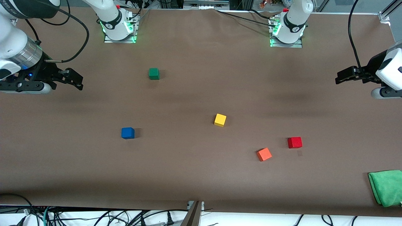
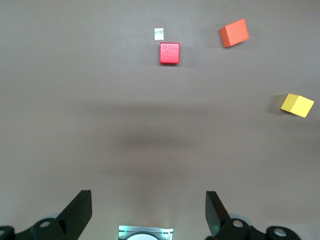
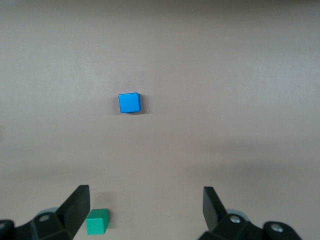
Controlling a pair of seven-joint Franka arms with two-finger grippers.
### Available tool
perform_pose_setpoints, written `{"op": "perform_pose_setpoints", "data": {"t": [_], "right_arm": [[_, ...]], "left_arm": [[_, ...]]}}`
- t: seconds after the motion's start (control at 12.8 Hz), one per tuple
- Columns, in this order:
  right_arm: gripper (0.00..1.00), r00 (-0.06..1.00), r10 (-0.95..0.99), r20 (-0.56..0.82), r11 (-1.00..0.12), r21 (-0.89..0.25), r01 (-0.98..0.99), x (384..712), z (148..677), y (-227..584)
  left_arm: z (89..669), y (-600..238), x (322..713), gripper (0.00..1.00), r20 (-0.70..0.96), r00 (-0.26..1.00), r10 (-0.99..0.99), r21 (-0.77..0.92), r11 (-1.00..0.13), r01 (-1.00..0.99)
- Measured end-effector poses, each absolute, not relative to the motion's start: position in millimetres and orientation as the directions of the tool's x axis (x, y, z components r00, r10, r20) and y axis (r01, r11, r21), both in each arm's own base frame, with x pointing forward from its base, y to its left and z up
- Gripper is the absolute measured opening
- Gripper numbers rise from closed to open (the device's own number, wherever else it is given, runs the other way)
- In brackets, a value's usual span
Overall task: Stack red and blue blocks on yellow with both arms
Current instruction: 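Reach the right gripper toward the blue cube while the left gripper reaches the red cube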
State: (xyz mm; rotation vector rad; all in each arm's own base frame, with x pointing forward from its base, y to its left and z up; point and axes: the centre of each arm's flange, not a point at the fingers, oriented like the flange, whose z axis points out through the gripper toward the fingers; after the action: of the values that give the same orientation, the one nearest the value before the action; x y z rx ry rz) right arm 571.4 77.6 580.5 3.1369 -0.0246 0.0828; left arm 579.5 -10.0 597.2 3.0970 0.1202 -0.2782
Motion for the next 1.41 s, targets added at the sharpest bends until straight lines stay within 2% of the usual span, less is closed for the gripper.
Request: {"op": "perform_pose_setpoints", "data": {"t": [0.47,0.71,0.94,1.25,1.41], "right_arm": [[1.00,0.998,-0.013,0.061,-1.000,0.002,-0.013,572,584,79],[1.00,0.998,-0.004,0.063,-1.000,0.001,-0.004,571,585,84],[1.00,0.998,0.001,0.061,-1.000,0.001,0.001,576,579,87],[1.00,1.000,0.012,-0.023,-1.000,0.020,0.013,608,507,94],[1.00,0.994,0.069,-0.085,-0.997,0.027,0.071,619,468,93]], "left_arm": [[590,-8,585,1.00,-0.183,0.980,0.077,0.020,-0.996,0.082],[553,-8,609,1.00,-0.189,0.979,0.079,0.020,-0.996,0.085],[481,-11,647,1.00,-0.192,0.978,0.078,0.022,-0.996,0.084],[349,-16,688,1.00,-0.200,0.977,0.078,0.026,-0.996,0.085],[289,-20,694,1.00,-0.162,0.983,0.082,0.038,-0.995,0.089]]}}
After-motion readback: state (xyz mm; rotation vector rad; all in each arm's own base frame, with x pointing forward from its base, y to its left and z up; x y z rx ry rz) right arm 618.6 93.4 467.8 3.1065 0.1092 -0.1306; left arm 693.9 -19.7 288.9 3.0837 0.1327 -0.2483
